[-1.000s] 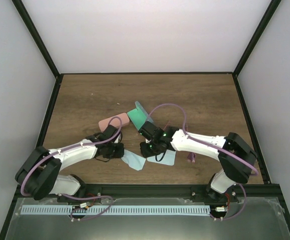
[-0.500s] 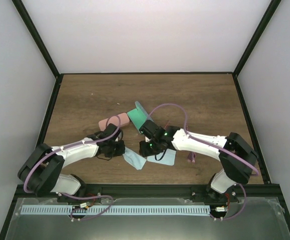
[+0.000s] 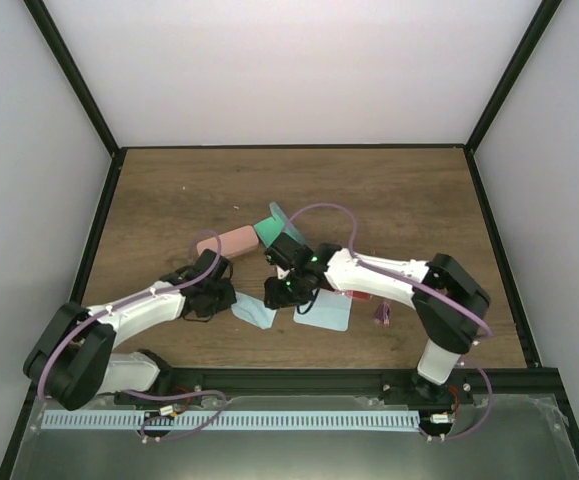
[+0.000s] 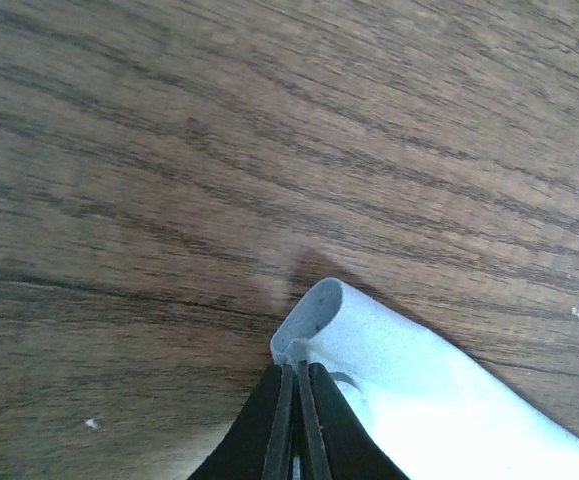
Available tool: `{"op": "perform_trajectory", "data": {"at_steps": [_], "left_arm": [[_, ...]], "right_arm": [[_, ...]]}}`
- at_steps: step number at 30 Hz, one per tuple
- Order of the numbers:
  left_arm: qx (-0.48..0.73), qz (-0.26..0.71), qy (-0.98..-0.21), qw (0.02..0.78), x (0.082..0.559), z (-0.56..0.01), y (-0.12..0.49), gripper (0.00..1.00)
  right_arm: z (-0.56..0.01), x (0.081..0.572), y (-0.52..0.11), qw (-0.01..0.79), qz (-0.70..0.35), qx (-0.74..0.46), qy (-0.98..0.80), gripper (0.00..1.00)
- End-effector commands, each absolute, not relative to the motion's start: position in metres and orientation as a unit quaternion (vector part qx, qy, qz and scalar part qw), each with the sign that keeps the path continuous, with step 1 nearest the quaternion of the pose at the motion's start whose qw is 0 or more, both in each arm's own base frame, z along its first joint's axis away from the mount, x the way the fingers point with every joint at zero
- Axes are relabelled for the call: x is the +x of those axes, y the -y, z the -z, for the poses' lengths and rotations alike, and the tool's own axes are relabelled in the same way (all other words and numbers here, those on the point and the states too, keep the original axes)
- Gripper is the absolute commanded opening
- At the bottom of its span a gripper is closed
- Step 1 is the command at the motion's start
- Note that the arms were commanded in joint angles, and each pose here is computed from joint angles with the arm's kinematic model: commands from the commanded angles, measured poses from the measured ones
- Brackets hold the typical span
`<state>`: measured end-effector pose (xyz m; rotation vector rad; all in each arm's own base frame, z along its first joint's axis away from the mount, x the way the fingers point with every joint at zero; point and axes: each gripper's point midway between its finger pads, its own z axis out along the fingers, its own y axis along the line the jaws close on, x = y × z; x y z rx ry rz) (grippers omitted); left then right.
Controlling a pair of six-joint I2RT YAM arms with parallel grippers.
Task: Organize the sunglasses
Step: Pick up the glasses cleaning cloth from the center of the board.
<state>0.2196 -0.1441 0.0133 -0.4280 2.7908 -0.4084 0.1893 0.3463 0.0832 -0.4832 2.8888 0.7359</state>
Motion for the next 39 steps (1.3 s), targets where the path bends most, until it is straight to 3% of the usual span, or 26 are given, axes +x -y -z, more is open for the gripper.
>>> {"op": "perform_trajectory", "data": {"at_steps": [1, 24, 27, 39], "left_arm": [[-0.174, 0.084, -0.976, 0.102, 0.19, 0.006, 0.116, 0.04], [-0.159, 0.097, -0.978, 0.098, 0.191, 0.008, 0.123, 0.04], [-0.158, 0.102, -0.977, 0.099, 0.193, 0.008, 0.125, 0.04], [-0.137, 0.105, -0.979, 0.108, 0.212, 0.003, 0.137, 0.04]], "right_arm": [[-0.066, 0.189, -0.349, 0.03, -0.208, -0.164, -0.964, 0.45], [-0.028, 0.175, -0.368, -0.013, -0.158, -0.199, -0.967, 0.46], [-0.024, 0.172, -0.37, -0.019, -0.16, -0.203, -0.966, 0.42], [-0.014, 0.173, -0.376, -0.023, -0.17, -0.205, -0.964, 0.09]]}}
